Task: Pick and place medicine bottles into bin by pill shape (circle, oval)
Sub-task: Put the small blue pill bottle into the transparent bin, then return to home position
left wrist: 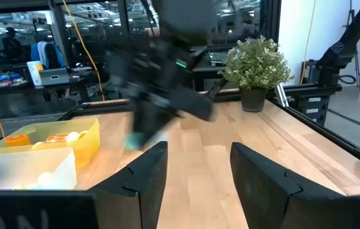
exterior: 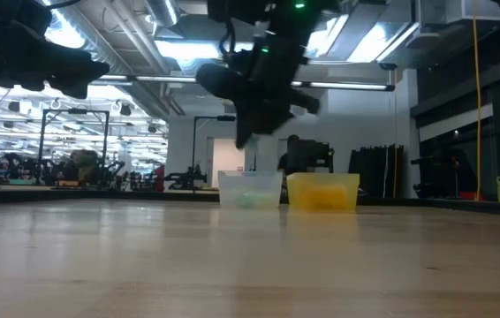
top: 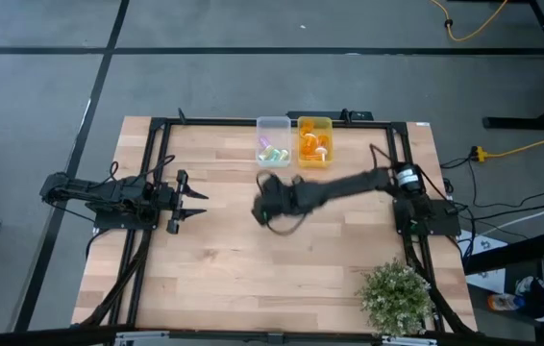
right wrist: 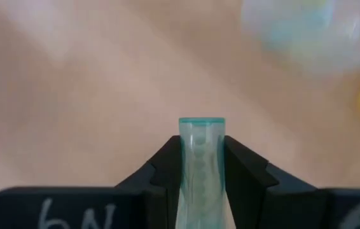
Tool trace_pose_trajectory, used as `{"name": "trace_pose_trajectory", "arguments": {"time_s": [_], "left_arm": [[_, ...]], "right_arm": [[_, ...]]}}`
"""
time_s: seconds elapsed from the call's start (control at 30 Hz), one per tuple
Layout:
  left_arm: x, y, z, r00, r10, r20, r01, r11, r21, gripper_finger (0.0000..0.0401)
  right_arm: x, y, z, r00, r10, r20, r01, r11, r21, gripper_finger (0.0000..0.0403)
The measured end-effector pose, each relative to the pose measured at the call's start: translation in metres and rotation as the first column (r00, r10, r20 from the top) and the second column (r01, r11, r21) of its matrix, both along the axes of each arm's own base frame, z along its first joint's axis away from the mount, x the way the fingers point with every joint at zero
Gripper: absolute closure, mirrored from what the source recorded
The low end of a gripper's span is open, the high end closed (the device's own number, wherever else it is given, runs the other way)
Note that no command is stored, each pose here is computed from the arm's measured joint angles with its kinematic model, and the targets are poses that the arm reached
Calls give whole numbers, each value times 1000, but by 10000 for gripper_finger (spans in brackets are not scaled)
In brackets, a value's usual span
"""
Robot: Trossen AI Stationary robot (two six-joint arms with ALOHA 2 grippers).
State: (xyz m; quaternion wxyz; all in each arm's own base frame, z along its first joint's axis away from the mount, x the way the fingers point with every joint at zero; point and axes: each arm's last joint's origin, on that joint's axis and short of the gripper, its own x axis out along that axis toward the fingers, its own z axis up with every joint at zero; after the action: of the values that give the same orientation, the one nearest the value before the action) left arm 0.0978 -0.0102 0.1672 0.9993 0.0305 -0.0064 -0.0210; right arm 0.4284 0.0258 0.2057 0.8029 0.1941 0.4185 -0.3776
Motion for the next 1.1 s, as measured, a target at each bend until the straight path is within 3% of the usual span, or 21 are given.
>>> {"name": "trace_pose_trajectory", "arguments": {"time_s": [0.27,0.6,0.77,1.1], "left_arm": [[0,0,0,1000,0,0,0,1000,0,236],[0,0,0,1000,0,0,0,1000,0,236],[0,0,0,1000,0,0,0,1000,0,236],[0,0,0,1000,0,0,0,1000,0,236]], "right_arm": [[14,-104,49,998,-2,64,10,993,-121,307],[0,-199,36,983,-144,113,151,987,-53,295],[1,-217,23,972,-185,144,192,981,-35,264],[6,-217,19,977,-155,148,163,986,-45,220]]}}
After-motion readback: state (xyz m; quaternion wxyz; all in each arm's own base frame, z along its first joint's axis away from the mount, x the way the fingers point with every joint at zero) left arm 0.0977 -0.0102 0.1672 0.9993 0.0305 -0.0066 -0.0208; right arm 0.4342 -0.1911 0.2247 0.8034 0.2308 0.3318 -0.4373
